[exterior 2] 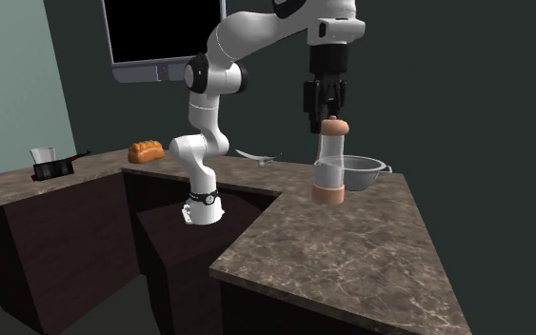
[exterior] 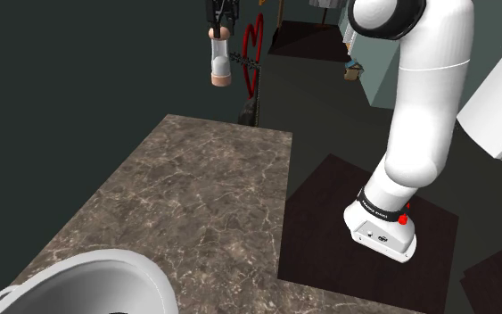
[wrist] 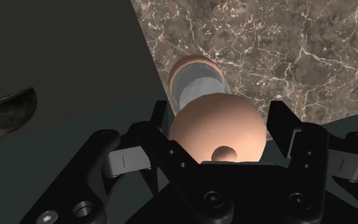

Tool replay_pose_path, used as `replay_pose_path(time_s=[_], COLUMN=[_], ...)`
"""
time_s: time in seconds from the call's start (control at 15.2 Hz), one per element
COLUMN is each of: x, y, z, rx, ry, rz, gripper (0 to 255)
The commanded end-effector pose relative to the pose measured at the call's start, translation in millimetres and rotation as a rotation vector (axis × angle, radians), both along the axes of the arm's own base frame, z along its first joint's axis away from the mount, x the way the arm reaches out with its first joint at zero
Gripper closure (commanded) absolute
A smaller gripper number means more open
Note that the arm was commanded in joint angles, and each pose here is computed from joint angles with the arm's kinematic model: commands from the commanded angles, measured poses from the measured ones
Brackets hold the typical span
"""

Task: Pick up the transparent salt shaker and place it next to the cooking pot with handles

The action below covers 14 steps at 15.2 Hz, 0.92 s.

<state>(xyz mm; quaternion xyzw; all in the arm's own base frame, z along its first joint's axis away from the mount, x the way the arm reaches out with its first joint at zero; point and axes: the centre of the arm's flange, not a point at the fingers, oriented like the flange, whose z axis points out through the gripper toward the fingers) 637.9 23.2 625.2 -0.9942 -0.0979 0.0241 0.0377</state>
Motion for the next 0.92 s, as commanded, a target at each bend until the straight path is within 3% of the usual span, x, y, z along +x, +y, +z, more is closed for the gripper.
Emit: replay_pose_path(time_s=[0.0, 0.33, 0.86], x=[-1.2, -1.2, -76.0], y=[-0.3, -0.3, 74.3], z=[10.6, 34.6, 34.9], rx=[0.0, 0.0, 0.0], ry=[0.0, 0.0, 0.0], rz=[0.0, 0.0, 0.0], gripper=[255, 255, 255])
